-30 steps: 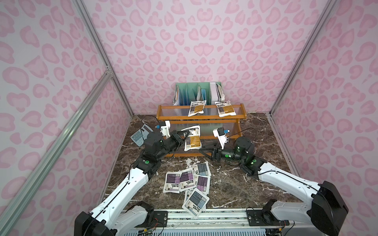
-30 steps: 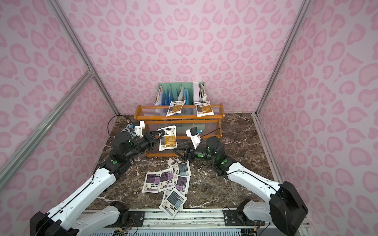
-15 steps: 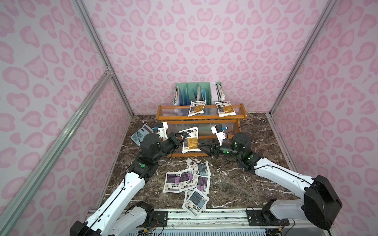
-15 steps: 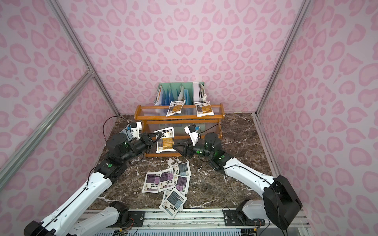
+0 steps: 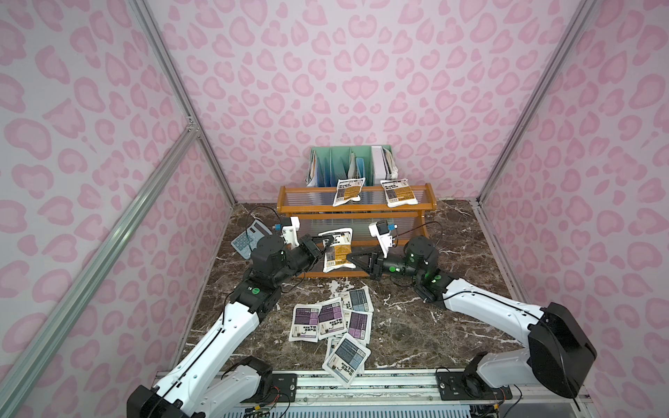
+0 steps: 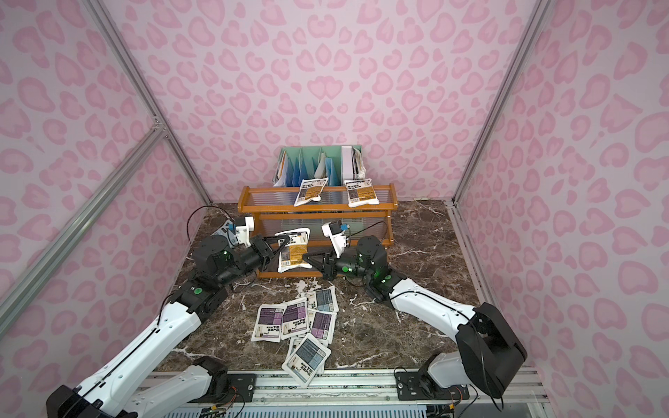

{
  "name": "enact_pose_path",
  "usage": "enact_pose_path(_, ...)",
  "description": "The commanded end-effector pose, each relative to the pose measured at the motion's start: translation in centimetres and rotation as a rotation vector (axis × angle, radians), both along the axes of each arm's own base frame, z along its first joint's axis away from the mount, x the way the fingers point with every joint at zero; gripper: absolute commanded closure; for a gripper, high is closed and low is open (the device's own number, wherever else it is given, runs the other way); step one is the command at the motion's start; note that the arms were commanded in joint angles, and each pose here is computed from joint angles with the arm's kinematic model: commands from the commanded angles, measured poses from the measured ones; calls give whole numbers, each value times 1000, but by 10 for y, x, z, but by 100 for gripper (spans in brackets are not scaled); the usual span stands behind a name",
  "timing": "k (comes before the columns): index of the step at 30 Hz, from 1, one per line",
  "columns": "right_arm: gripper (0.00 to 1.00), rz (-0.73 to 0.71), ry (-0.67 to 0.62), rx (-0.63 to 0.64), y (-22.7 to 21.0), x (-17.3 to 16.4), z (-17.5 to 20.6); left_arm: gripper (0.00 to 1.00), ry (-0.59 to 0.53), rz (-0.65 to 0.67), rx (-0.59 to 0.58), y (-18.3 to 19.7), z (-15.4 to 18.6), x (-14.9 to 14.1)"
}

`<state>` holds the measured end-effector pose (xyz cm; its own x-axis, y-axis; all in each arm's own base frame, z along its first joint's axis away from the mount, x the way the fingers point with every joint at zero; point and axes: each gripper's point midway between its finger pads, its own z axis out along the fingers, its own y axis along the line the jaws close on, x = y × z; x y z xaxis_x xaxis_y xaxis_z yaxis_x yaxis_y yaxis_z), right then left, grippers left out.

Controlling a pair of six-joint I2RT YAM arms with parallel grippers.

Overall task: Place the bagged coffee beans on the shelf by color
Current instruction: Pick up the bagged coffee beans at the center of the board, then place the bagged coffee beans on the shelf.

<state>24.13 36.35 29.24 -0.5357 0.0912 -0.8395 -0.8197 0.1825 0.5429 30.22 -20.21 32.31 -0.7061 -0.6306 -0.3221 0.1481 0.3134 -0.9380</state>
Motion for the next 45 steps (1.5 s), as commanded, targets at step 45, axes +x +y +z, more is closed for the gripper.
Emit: enact_pose_path(45, 100, -233, 10, -311, 116, 173, 66, 65, 412, 416, 861, 146, -117, -47)
